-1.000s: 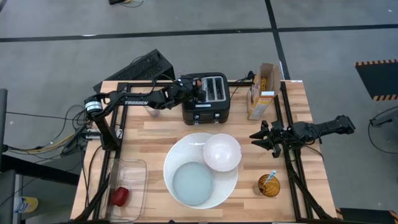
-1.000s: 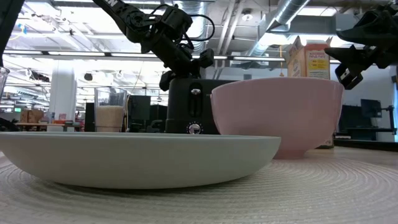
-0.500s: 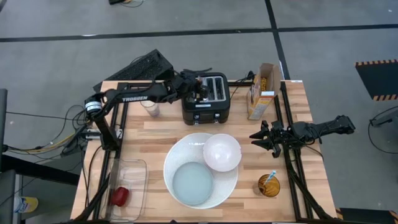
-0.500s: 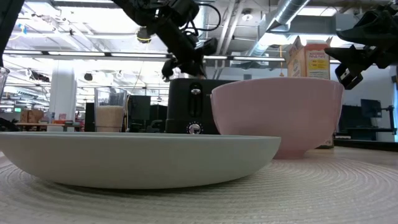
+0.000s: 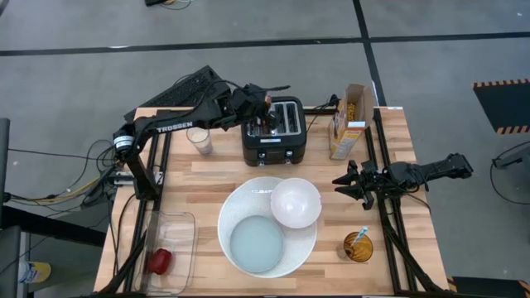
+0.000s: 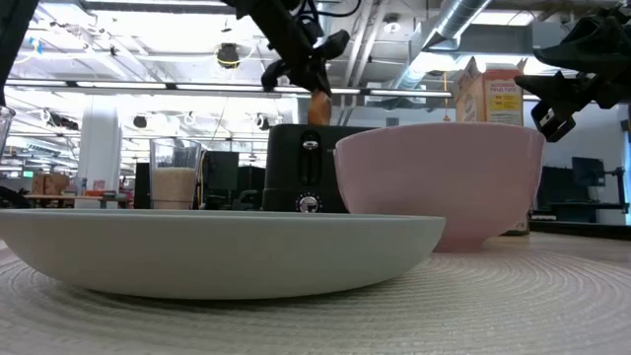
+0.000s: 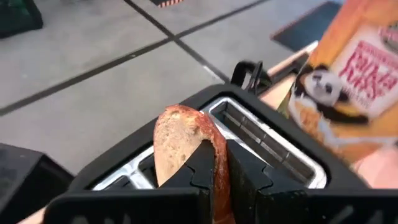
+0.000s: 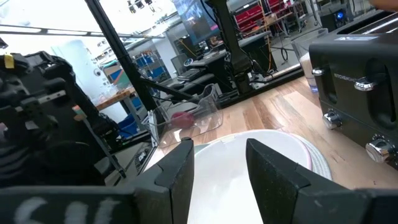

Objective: Arrange a breakfast setting
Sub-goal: Put the toasted bread on the light blue plate

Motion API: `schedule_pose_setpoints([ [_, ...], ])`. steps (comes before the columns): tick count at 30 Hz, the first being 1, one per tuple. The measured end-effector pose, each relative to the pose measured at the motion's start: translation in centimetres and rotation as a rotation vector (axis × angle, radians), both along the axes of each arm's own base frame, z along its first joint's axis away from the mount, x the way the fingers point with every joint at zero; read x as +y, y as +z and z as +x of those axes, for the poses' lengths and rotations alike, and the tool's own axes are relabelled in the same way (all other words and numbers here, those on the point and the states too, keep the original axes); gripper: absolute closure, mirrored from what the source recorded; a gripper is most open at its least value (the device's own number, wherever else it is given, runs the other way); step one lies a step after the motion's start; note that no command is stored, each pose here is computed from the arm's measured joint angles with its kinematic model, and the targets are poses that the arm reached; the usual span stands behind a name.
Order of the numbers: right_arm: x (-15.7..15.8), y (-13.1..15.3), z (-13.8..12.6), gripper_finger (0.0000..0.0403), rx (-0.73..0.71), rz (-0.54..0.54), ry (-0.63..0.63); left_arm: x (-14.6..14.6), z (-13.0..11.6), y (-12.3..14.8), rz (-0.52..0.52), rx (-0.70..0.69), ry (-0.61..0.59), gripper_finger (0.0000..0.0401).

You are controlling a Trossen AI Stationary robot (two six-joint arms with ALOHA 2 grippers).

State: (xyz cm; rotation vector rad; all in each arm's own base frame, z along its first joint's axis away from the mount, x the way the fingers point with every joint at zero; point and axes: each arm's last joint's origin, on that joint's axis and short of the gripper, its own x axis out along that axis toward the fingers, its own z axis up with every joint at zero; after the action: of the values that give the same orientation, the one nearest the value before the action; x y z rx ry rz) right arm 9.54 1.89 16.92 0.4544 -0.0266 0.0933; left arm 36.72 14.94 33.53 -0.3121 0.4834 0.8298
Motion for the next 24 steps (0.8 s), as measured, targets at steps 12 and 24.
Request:
schedule_pose_setpoints([
  [12, 0.0, 0.0, 0.0, 0.0235, 0.0, 0.0, 0.0, -5.3, 0.0, 2.5, 0.03, 0.264, -0.305, 0.039],
  [24, 0.0, 0.0, 0.0, 0.0235, 0.0, 0.0, 0.0, -12.4, -0.4, 2.7, 0.098, 0.468, -0.469, 0.039],
])
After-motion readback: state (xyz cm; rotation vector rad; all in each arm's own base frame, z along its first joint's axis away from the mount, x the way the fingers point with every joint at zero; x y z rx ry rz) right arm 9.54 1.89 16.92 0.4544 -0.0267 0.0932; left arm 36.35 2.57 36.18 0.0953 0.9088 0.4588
